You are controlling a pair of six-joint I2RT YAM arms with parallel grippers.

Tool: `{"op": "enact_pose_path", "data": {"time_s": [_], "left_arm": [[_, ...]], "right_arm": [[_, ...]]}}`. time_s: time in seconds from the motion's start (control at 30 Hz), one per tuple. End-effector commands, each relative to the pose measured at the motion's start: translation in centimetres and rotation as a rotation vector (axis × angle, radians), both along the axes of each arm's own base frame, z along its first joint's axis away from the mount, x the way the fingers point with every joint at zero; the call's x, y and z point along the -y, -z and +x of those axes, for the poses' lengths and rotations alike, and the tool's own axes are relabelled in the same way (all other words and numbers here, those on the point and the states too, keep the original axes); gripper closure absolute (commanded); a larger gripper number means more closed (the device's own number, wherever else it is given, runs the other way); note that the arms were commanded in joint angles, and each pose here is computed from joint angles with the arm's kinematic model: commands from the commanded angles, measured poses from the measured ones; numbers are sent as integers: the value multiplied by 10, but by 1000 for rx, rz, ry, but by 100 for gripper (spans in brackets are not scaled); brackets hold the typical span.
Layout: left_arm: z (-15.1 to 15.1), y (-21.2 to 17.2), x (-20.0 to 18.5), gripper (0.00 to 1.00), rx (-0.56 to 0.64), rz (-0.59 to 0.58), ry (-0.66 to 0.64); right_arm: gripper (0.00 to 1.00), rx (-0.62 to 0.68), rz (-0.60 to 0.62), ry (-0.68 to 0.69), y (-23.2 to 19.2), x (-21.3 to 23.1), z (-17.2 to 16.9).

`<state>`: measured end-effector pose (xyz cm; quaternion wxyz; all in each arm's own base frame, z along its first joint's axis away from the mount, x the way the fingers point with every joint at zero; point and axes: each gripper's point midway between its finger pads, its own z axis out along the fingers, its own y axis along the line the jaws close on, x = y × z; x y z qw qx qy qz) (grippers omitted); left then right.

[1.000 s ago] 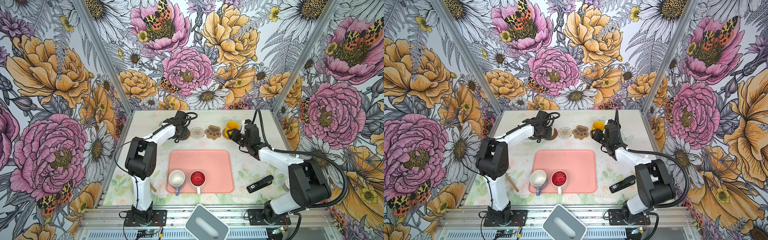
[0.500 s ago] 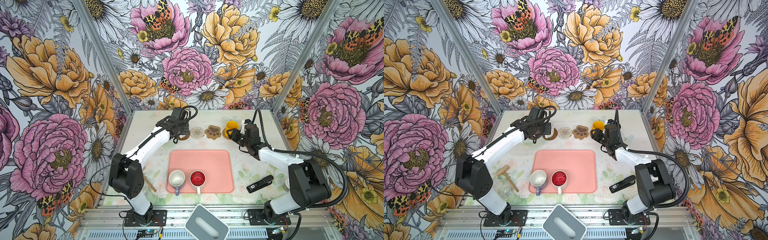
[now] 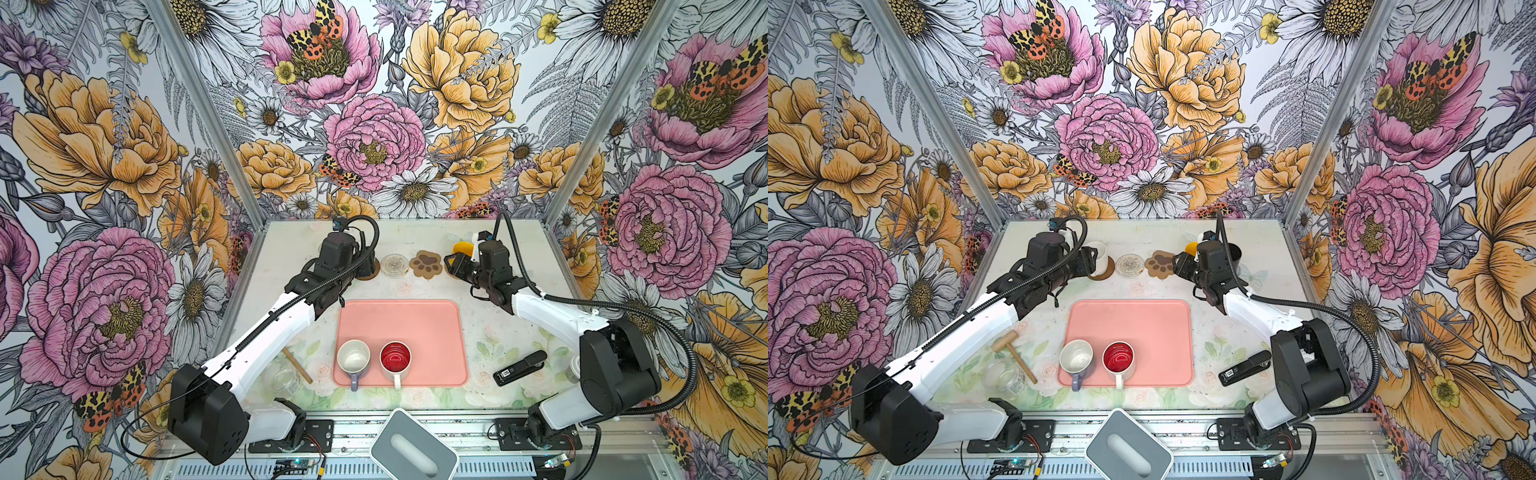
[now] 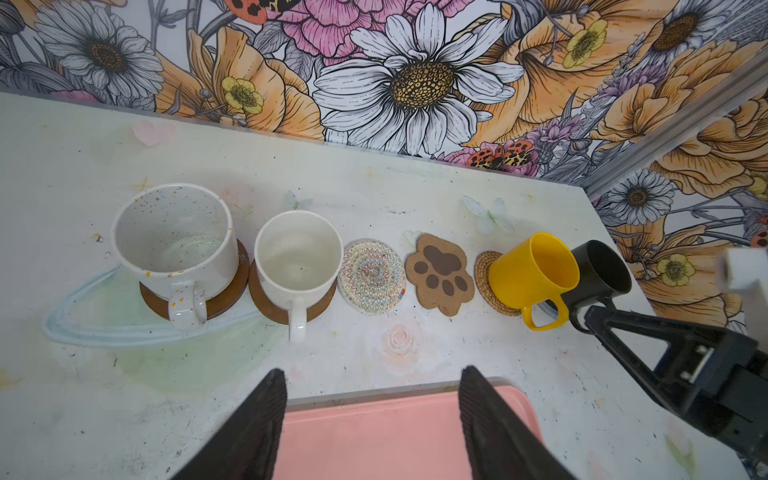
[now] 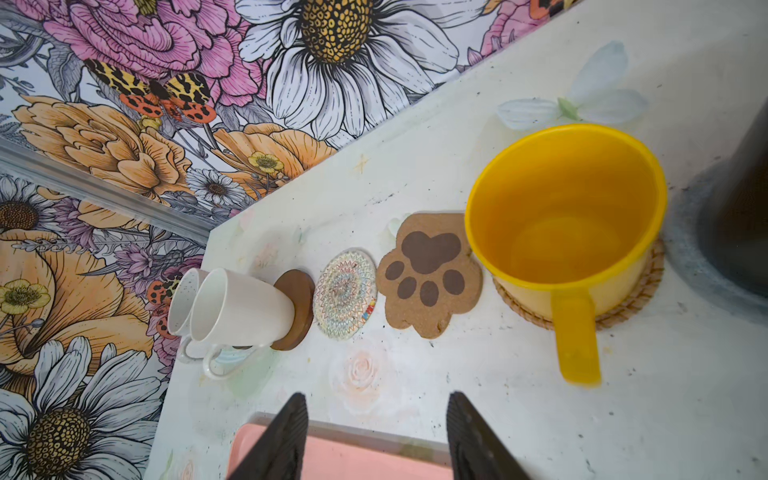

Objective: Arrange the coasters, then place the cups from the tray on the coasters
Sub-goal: 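Raise the left gripper off the white mug while the right gripper moves toward the tray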

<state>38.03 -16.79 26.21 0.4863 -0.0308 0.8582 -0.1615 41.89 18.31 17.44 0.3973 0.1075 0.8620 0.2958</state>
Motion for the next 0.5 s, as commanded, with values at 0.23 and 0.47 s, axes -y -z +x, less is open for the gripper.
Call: {"op": "enact_pose_path", "data": {"time_s": [0.23, 0.47], "left_arm": [[12, -8, -36, 30, 78, 0, -147], [14, 1, -55, 29, 77, -44, -168]], "right_arm": [[42, 59, -288, -76, -40, -30, -45], [41, -11, -522, -146, -21, -44, -103]]}}
